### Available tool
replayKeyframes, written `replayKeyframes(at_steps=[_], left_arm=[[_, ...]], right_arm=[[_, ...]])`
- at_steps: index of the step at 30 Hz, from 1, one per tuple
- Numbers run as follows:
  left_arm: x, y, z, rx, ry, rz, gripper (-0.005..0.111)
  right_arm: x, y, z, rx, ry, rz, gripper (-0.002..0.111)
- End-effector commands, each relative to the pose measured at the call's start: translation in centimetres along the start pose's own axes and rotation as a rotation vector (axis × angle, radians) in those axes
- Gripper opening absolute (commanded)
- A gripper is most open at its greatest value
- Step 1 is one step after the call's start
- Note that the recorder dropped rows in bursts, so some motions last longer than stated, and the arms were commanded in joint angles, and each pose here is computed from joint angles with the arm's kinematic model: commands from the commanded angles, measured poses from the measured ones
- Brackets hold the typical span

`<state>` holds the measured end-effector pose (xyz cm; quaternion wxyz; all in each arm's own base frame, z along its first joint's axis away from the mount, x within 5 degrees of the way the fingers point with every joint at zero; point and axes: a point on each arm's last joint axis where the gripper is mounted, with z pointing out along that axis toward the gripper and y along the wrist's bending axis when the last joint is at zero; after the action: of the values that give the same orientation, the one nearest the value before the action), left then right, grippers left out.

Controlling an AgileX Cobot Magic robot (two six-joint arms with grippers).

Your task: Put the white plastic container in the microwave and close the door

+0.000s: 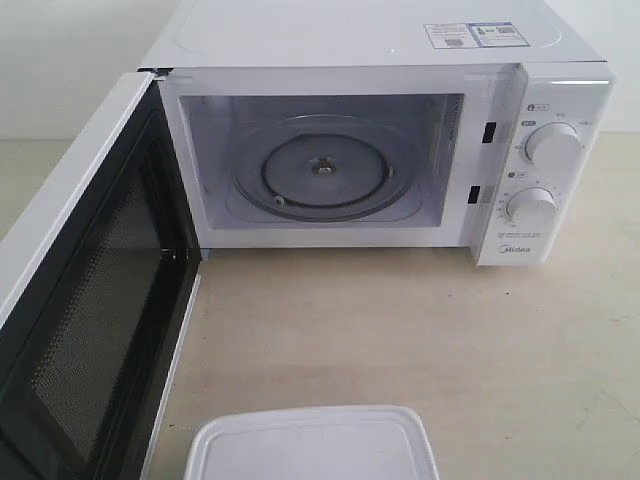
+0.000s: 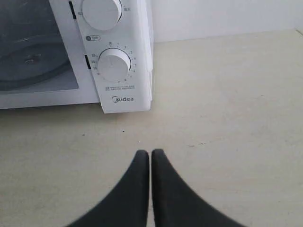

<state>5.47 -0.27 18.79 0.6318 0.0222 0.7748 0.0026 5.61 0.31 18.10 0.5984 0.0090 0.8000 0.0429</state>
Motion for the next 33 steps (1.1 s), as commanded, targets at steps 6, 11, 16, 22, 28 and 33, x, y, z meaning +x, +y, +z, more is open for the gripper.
replayKeyframes(at_steps=[6,11,16,22,28,33], left_arm=[[0.1,0.0,0.0,-0.002,0.003,-0.002,0.004],[0.1,0.0,0.0,-0.002,0.003,-0.002,0.004],[0.1,0.0,0.0,-0.002,0.003,-0.002,0.004],[0.1,0.0,0.0,-0.002,0.003,-0.002,0.004],[0.1,0.0,0.0,-0.002,0.003,-0.002,0.004],[0.1,0.0,0.0,-0.002,0.003,-0.002,0.004]], right_arm=[[-0.1,0.0,-0.1,0.008,-0.015,-0.006,0.000],[-0.1,0.0,-0.1,0.008,-0.015,-0.006,0.000],[-0.1,0.0,-0.1,0.008,-0.015,-0.015,0.000],[-3.7,0.4,-1.5,-0.027,-0.128,0.114,0.000],[-9.6,1.2,-5.0,-0.108,-0.323,0.232,0.000],[-12.2,1.5,-6.9,-0.192,-0.476,0.291,0.000]])
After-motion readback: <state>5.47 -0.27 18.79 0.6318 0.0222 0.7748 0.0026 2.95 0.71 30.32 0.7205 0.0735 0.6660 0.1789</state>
